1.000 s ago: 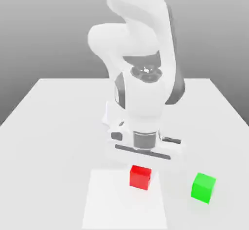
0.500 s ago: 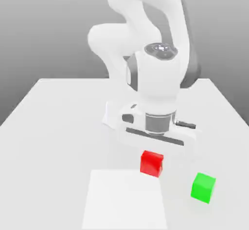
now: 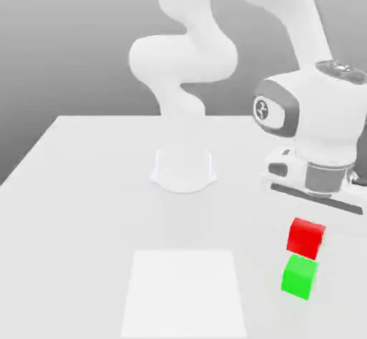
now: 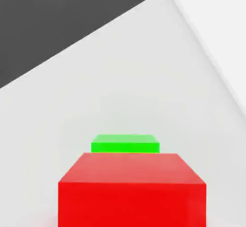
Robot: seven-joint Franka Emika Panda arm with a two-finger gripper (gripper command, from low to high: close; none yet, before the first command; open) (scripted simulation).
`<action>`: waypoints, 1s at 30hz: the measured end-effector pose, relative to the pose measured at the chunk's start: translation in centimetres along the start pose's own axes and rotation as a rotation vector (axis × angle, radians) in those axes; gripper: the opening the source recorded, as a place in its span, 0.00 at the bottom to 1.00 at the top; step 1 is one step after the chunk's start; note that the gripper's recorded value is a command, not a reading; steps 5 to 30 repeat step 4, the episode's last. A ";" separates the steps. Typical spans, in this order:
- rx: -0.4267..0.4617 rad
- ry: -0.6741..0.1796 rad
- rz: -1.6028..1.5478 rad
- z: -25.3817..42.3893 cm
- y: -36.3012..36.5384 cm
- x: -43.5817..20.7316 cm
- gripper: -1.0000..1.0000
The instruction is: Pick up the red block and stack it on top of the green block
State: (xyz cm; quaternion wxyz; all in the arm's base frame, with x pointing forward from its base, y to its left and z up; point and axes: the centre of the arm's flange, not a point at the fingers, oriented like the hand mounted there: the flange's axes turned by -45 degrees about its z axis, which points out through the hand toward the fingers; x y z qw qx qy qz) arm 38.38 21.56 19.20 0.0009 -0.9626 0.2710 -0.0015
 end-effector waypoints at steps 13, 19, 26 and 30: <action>0.000 -0.001 -0.001 0.7 0.0 -0.1 1.00; 0.000 -0.001 -0.001 0.7 0.0 -0.1 1.00; 0.000 -0.001 -0.001 0.7 0.0 -0.1 1.00; 0.000 -0.001 -0.001 0.7 0.0 -0.1 1.00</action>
